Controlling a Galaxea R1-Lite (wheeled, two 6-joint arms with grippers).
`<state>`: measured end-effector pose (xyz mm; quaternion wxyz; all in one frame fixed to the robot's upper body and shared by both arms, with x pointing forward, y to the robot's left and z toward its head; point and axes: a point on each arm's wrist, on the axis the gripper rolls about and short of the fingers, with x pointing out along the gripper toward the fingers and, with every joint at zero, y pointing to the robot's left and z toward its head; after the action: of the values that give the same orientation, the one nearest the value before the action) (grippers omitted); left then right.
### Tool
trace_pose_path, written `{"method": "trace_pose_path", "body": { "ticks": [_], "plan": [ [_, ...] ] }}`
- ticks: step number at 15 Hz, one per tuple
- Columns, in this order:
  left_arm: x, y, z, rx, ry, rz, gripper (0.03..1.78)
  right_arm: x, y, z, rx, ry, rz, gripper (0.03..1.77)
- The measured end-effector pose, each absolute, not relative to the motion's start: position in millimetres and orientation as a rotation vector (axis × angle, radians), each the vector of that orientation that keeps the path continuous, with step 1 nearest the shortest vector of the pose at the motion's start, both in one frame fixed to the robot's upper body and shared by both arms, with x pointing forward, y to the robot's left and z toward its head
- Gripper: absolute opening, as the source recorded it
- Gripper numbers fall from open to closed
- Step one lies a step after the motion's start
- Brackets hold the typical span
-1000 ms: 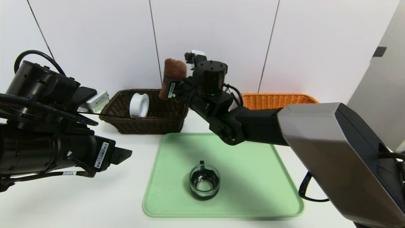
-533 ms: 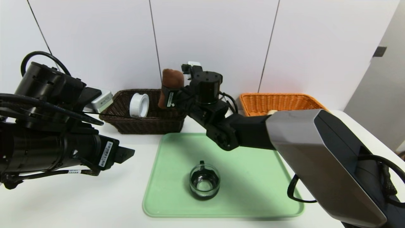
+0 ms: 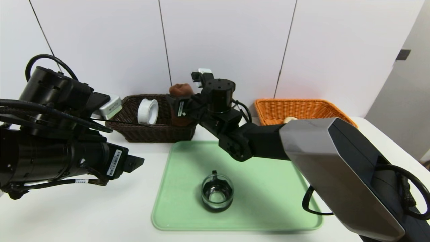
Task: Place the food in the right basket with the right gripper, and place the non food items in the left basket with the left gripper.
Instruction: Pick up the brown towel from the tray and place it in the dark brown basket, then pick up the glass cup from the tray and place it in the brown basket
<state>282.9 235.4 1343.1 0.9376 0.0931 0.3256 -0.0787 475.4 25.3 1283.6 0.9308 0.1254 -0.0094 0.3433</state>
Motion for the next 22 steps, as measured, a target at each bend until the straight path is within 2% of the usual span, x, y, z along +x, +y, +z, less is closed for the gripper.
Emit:
{"method": "trace_pose_path", "body": {
  "ticks": [7,18,22],
  "plan": [
    [283,235,1343,0.191,0.665,-0.164,1.69,477,24,1282,0.249,-0.014,0.712,1.56],
    [283,234,1344,0.191,0.662,-0.166,1.69,480,22,1280,0.221,-0.017,0.715,1.67],
    [290,230,1355,0.174,0.553,-0.186,1.69,481,8,1302,0.227,-0.037,0.667,1.69]
  ]
}}
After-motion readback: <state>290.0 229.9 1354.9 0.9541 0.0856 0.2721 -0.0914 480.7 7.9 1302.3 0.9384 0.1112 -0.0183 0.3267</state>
